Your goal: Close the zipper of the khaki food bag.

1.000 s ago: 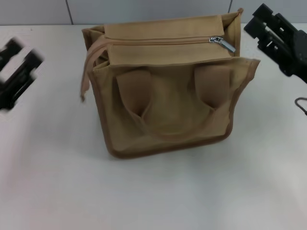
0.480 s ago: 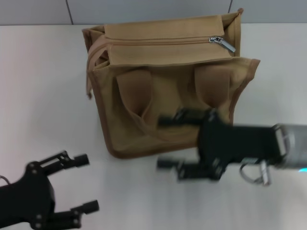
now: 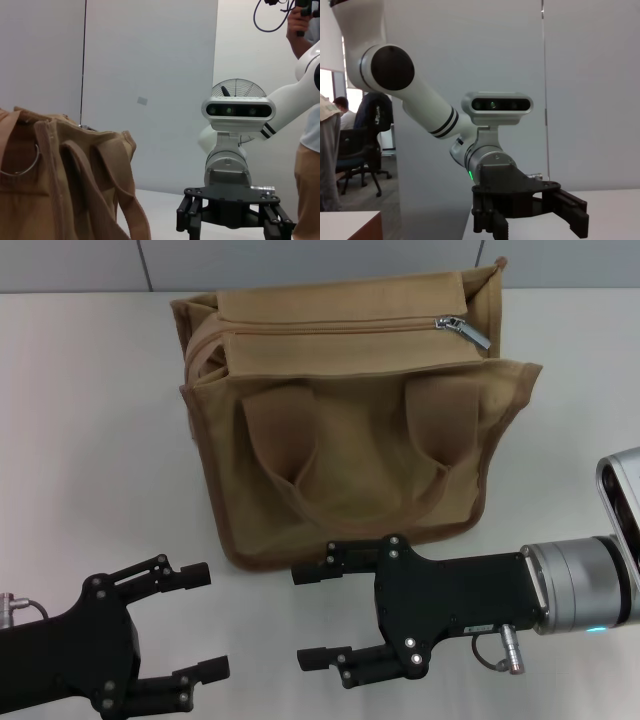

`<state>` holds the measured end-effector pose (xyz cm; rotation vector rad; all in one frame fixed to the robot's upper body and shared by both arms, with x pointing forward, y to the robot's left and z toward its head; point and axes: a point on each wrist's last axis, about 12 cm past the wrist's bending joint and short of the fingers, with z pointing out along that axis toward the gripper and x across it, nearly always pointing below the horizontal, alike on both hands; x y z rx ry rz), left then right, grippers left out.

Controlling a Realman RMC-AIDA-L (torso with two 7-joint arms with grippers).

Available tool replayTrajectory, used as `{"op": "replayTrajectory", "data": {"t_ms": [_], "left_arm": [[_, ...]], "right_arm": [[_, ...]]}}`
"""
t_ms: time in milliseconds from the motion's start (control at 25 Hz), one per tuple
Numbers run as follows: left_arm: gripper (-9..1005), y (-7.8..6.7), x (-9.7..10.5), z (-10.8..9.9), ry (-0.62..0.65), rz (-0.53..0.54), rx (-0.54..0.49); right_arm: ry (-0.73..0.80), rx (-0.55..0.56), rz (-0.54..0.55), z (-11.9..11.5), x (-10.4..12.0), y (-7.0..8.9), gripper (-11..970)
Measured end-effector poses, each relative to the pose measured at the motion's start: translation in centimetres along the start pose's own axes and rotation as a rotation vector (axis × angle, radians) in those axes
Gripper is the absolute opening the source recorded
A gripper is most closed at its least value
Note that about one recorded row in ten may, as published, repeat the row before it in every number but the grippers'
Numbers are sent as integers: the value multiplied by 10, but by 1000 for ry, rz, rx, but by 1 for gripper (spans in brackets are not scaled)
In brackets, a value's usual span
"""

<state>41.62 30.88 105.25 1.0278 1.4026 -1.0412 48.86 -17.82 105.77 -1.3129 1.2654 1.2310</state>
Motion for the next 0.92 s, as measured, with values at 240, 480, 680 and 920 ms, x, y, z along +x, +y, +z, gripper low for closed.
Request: {"op": "replayTrajectory", "data": {"t_ms": [240, 480, 680, 920], "left_arm": [[832, 1, 0, 2, -2, 2, 3], [832, 0, 2, 5, 17, -4, 17], [832, 0, 6, 6, 55, -15, 37], [832, 0, 8, 6, 72, -19, 36]], "right_arm": [[1, 8, 12, -1, 2, 1, 718], [-16, 28, 7, -1, 2, 1, 718], [-16, 29, 6, -2, 2, 1, 718], [-17, 31, 10, -2, 2, 2, 718]]}}
